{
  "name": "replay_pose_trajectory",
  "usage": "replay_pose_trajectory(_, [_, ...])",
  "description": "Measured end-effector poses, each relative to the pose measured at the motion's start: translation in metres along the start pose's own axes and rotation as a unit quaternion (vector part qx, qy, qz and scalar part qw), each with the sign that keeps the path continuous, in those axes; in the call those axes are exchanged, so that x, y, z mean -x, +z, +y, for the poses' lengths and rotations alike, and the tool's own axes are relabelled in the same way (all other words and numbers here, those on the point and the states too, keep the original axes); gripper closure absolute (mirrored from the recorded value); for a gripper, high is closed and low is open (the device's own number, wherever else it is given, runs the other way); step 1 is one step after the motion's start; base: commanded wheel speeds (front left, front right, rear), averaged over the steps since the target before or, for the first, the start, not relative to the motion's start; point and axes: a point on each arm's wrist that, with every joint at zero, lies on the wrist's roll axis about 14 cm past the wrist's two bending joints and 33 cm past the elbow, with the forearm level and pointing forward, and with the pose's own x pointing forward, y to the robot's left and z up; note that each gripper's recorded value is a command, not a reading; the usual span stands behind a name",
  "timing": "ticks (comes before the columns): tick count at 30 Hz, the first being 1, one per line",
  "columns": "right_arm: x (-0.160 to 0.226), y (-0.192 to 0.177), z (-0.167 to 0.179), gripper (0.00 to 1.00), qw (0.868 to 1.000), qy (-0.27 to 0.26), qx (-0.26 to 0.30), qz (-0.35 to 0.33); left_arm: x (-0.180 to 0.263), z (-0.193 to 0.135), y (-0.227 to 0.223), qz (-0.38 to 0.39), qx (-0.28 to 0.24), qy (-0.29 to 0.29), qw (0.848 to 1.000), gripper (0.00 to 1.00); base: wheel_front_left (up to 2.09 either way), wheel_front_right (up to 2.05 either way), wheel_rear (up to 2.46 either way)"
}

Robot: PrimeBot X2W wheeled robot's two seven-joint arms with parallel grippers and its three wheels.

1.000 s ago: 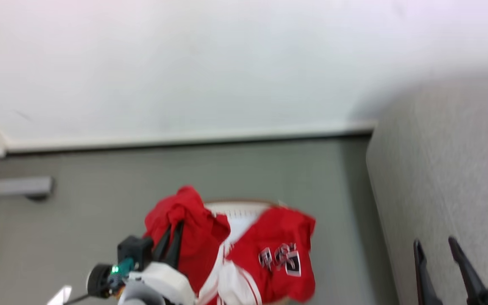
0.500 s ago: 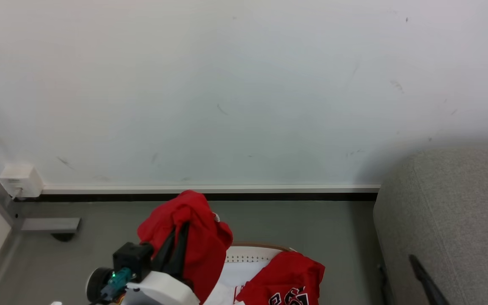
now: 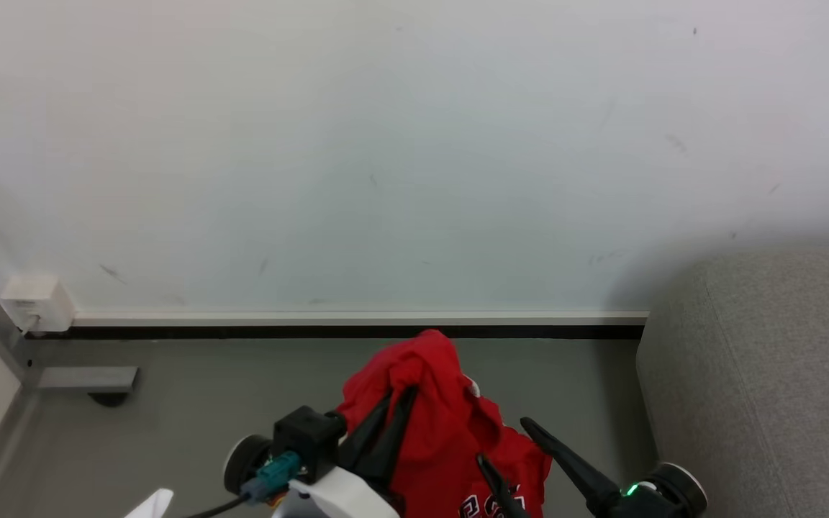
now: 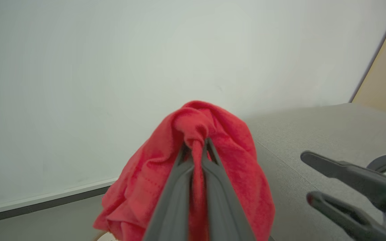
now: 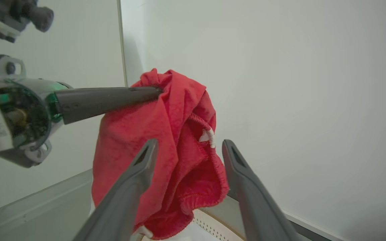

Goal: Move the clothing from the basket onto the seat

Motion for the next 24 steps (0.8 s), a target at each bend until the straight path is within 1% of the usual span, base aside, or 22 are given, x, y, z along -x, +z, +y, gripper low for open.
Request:
replay_pose_trajectory(4, [-0.012,-0.006,0.005,0.0,1.0,0.023,-0.001,0.013,-0.001,-0.02,-0.005,0.012,0.006,-0.03,0.999,1.0,0.0,0.0,0.0])
replay_pose_trajectory(11, [-0.023,-0.025,0.013,0.0,0.998,0.033,-0.04,0.043,-0.001,-0.048,-0.014,0.029,0.016,-0.074,0.997,1.0,0.0,0.0,0.0])
replay_pose_trajectory(12, [-0.024,-0.026,0.013,0.51,0.998,0.031,-0.045,0.044,-0.001,-0.051,-0.015,0.03,0.017,-0.079,0.996,1.0,0.0,0.0,0.0])
replay_pose_trajectory(13, [-0.026,-0.024,0.012,0.71,0.997,0.026,-0.053,0.04,-0.001,-0.053,-0.015,0.031,0.018,-0.082,0.996,1.0,0.0,0.0,0.0])
replay_pose_trajectory(14, [-0.028,-0.023,0.011,0.88,0.997,0.024,-0.059,0.038,-0.001,-0.055,-0.015,0.031,0.019,-0.084,0.996,1.0,0.0,0.0,0.0])
replay_pose_trajectory(15, [-0.028,-0.024,0.01,1.0,0.997,0.022,-0.064,0.04,-0.001,-0.056,-0.016,0.032,0.019,-0.085,0.996,1.0,0.0,0.0,0.0])
replay_pose_trajectory(17, [-0.026,-0.027,0.01,1.0,0.996,0.018,-0.074,0.044,-0.002,-0.056,-0.018,0.035,0.02,-0.085,0.996,1.0,0.0,0.0,0.0])
replay_pose_trajectory(20, [-0.025,-0.024,0.001,1.0,0.996,0.007,-0.074,0.04,-0.004,-0.057,-0.021,0.036,0.02,-0.087,0.995,0.99,0.0,0.0,0.0])
replay_pose_trajectory(21, [-0.024,-0.023,-0.003,1.0,0.997,0.001,-0.073,0.038,-0.005,-0.058,-0.021,0.036,0.02,-0.088,0.995,0.75,0.0,0.0,0.0])
replay_pose_trajectory(22, [-0.022,-0.021,-0.009,1.0,0.997,-0.006,-0.073,0.035,-0.007,-0.058,-0.022,0.035,0.02,-0.088,0.995,0.44,0.0,0.0,0.0])
replay_pose_trajectory(23, [-0.02,-0.018,-0.015,1.0,0.997,-0.016,-0.072,0.031,-0.008,-0.058,-0.022,0.034,0.019,-0.088,0.995,0.0,0.0,0.0,0.0])
replay_pose_trajectory(24, [-0.017,-0.016,-0.022,1.0,0.997,-0.026,-0.07,0.028,-0.01,-0.06,-0.023,0.034,0.016,-0.091,0.995,0.0,0.0,0.0,0.0])
